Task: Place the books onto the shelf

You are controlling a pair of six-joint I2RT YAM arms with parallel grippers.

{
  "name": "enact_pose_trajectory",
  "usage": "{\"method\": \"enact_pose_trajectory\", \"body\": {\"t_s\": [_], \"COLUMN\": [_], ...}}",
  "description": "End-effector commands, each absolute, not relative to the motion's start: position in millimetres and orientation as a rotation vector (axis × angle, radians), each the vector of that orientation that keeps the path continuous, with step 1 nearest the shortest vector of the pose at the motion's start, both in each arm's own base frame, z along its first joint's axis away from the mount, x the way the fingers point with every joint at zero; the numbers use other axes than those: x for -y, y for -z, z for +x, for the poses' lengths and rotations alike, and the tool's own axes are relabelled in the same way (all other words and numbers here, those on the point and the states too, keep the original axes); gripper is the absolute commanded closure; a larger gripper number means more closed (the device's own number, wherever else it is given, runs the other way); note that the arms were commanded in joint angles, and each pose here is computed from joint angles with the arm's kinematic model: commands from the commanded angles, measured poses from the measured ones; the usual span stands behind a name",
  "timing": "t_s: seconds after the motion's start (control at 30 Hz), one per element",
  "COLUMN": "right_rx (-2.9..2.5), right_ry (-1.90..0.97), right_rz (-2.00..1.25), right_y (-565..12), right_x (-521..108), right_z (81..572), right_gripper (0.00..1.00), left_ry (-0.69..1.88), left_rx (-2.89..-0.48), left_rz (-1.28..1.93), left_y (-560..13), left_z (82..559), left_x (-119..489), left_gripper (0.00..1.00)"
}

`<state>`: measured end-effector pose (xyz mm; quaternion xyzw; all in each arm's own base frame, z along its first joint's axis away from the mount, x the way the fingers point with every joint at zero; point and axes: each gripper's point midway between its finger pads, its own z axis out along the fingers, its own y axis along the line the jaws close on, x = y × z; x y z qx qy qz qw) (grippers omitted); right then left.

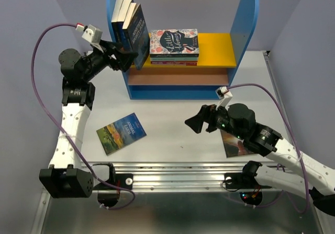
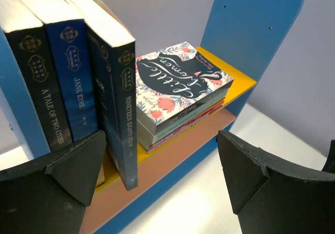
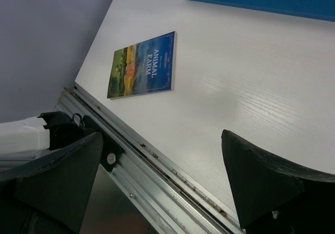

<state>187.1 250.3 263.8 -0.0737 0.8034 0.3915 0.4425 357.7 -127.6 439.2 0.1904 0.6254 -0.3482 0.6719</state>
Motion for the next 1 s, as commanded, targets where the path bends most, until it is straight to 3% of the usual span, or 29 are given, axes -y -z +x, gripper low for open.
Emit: {"method": "enact_pose_trajectory", "body": {"t_s": [0.0, 0.5, 0.8, 0.97], "right_rx": [-1.923, -1.908, -1.936, -1.938], "right_ry": [-1.03, -1.028, -1.035, -1.054], "right_rz": [-0.178, -0.172, -0.207, -0.224], "right_y": [-282.4, -292.0, -283.3, -277.1], "right_x": [-252.2, -248.6, -256.4, -262.0], "right_z": [184.9, 184.2, 183.6, 183.2], "right_gripper": [0.0, 0.0, 0.0, 0.0], "left_ry": [0.751, 0.661, 0.636, 0.693], "left_rx": [-1.429, -1.477, -1.404, -1.449], "left_rz": [0.419, 0.408, 0.415, 0.188], "left_y": [-433.9, -446.5, -453.9, -442.9], "left_z": [359.6, 393.5, 340.2, 306.0], "left_x": [139.1, 155.5, 146.3, 128.6], "left_gripper": [0.01, 0.01, 0.01, 0.01]}}
